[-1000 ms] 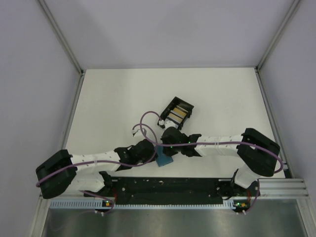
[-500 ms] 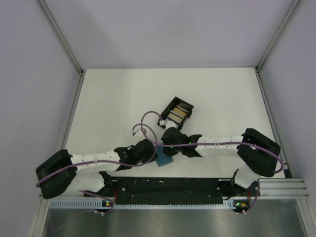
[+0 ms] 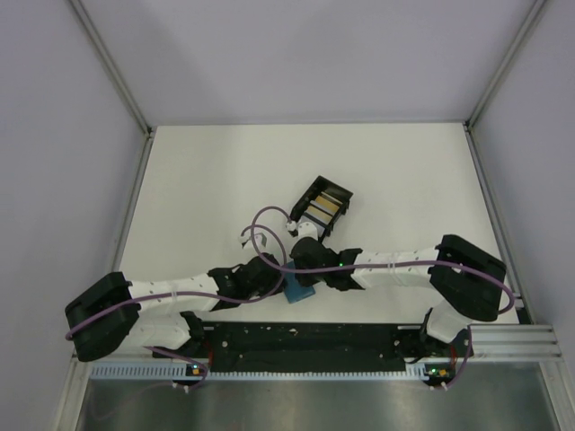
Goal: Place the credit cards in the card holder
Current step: Close the card holder at the center of the board.
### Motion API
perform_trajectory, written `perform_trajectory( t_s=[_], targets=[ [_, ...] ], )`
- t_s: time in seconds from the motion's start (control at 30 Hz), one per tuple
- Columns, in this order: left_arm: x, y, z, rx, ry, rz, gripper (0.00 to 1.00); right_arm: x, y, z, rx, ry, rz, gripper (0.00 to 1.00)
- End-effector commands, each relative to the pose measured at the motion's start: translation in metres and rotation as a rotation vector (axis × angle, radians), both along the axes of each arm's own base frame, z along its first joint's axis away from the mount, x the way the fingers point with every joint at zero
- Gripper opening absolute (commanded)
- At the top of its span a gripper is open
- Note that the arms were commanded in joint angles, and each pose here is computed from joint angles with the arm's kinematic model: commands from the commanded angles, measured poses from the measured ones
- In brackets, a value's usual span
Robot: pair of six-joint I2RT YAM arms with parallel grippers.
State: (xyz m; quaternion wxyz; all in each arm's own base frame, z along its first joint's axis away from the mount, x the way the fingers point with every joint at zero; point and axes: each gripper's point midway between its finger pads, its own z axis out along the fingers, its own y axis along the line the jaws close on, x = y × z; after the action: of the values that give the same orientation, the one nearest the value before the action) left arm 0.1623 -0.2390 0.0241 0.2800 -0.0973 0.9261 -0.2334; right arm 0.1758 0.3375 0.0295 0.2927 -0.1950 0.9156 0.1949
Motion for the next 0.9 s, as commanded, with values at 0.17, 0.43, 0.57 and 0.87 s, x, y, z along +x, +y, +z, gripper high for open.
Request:
perform_trajectory(
  t_s=[0.17, 0.43, 0.57, 0.87],
  targets=[
    [0.004, -0.003, 0.003, -0.011, -0.018, 0.003, 0.32, -0.048, -0.087, -0.081, -0.363, 0.182, -0.045, 0.0],
    [0.005, -0.002, 0.003, -0.01, -0.021, 0.003, 0.32, -0.059, -0.102, -0.092, -0.398, 0.226, -0.07, 0.0],
    [0.005, -0.002, 0.003, -0.012, -0.021, 0.004, 0.31, -0.059, -0.101, -0.088, -0.4, 0.207, -0.07, 0.0],
    [0.007, -0.004, 0.01, -0.01, -0.039, -0.011, 0.32, -0.011, -0.031, -0.011, -0.069, 0.012, -0.032, 0.01]
  ],
)
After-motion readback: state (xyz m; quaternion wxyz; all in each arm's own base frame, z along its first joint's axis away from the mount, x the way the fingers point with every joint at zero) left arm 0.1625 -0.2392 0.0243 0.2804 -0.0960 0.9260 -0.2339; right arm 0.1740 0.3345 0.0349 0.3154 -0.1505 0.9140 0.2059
